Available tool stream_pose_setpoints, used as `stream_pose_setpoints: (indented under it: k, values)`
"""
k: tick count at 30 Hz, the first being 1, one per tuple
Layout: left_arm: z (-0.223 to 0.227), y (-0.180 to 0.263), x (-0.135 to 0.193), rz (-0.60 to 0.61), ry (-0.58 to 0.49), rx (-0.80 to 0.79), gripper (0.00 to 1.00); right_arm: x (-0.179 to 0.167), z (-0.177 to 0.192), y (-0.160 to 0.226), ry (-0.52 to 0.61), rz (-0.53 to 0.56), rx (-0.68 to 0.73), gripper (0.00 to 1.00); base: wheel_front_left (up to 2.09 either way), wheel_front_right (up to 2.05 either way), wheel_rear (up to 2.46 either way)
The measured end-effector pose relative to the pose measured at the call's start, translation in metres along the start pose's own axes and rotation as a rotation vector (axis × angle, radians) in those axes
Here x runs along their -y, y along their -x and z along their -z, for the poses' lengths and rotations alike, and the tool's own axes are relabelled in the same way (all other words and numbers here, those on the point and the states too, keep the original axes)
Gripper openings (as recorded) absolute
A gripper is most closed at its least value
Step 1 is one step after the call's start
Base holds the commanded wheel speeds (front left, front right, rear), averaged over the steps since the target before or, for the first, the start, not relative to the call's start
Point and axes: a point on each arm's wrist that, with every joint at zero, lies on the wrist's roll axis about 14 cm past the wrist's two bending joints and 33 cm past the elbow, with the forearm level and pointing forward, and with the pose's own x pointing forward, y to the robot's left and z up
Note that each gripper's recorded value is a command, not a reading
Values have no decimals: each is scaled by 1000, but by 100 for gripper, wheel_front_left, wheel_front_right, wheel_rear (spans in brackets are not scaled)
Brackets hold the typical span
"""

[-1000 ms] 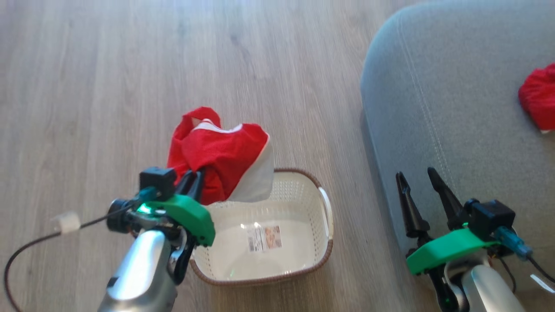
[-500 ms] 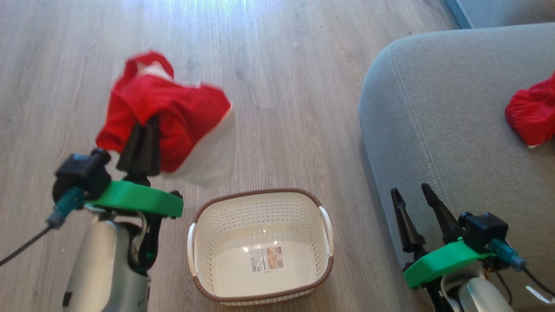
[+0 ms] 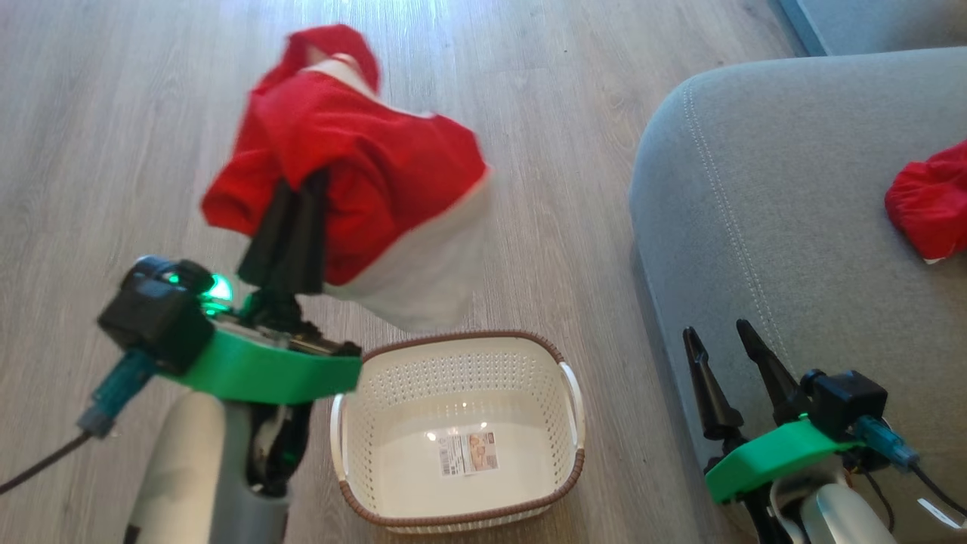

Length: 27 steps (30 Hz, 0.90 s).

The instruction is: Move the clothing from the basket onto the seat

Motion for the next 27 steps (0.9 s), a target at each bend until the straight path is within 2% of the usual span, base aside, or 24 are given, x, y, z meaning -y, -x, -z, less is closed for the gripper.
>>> stream_pose_setpoints:
  k: [9,15,27]
  values:
    - [20,9,43,131,43,-66,0,-1,2,-4,-2,-4,-5,100,0,0,0]
    - [50,30,87,275,69,-179,0,0,1,-5,-2,-1,-2,100,0,0,0]
    - [57,37,94,306,83,-214,0,1,-1,-4,-3,2,3,100,0,0,0]
